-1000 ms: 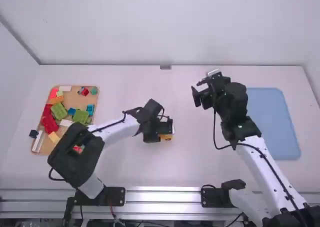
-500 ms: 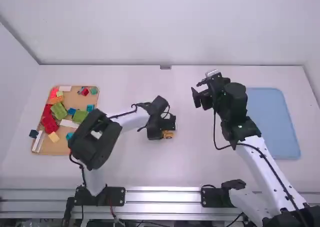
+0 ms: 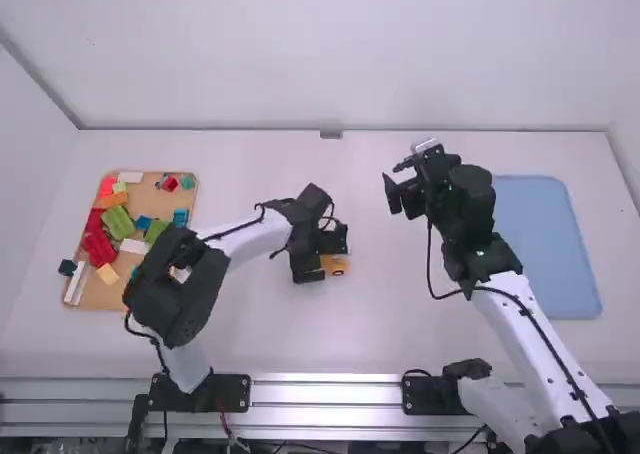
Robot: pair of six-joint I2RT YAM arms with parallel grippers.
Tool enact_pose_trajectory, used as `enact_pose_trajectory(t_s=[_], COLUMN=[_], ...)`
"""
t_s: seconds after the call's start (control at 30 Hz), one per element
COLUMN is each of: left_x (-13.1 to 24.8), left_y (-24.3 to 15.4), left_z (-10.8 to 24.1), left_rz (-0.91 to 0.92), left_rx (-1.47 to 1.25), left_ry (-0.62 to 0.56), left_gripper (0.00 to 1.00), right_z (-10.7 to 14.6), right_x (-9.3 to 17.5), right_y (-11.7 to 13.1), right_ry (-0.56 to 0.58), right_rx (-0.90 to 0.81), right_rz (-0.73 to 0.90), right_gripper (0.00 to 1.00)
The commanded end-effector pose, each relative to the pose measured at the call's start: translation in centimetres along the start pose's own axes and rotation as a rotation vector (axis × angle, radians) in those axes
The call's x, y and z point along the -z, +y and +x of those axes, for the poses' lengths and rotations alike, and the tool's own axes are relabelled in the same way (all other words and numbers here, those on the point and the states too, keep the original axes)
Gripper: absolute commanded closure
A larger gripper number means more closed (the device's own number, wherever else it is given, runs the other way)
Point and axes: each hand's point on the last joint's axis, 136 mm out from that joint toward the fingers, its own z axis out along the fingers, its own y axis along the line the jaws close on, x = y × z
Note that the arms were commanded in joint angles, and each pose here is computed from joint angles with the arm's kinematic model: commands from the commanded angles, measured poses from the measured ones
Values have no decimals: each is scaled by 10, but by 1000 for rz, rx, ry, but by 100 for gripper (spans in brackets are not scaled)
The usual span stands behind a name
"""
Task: Assemble lego blocks to make yellow taxi
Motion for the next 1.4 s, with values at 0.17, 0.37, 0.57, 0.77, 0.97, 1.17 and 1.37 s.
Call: enact_pose_trajectory(t_s=[0.17,0.37,0.57,0.77,0.97,1.17,1.37], left_x=[113,167,187,209,239,251,249], left_y=[64,117,133,111,75,29,21], left_z=[21,109,195,237,264,291,298], left_rz=[-190,-368,-522,-683,-771,-853,-783], left_rx=[339,916,1392,1750,2018,2247,2242], left_ry=[-245,-322,-283,-104,46,232,261], left_gripper=[1,1,1,1,1,1,1], right_z=[-20,-21,-25,-29,-31,-31,-31], right_x=[2,3,3,3,3,3,3], right_y=[-5,-6,-7,-8,-8,-8,-8], right_ry=[-44,-48,-65,-81,-87,-87,-88], right_rx=[5,5,7,9,10,10,10], right_rz=[13,15,18,22,24,24,23], right_gripper=[1,1,2,1,1,1,2])
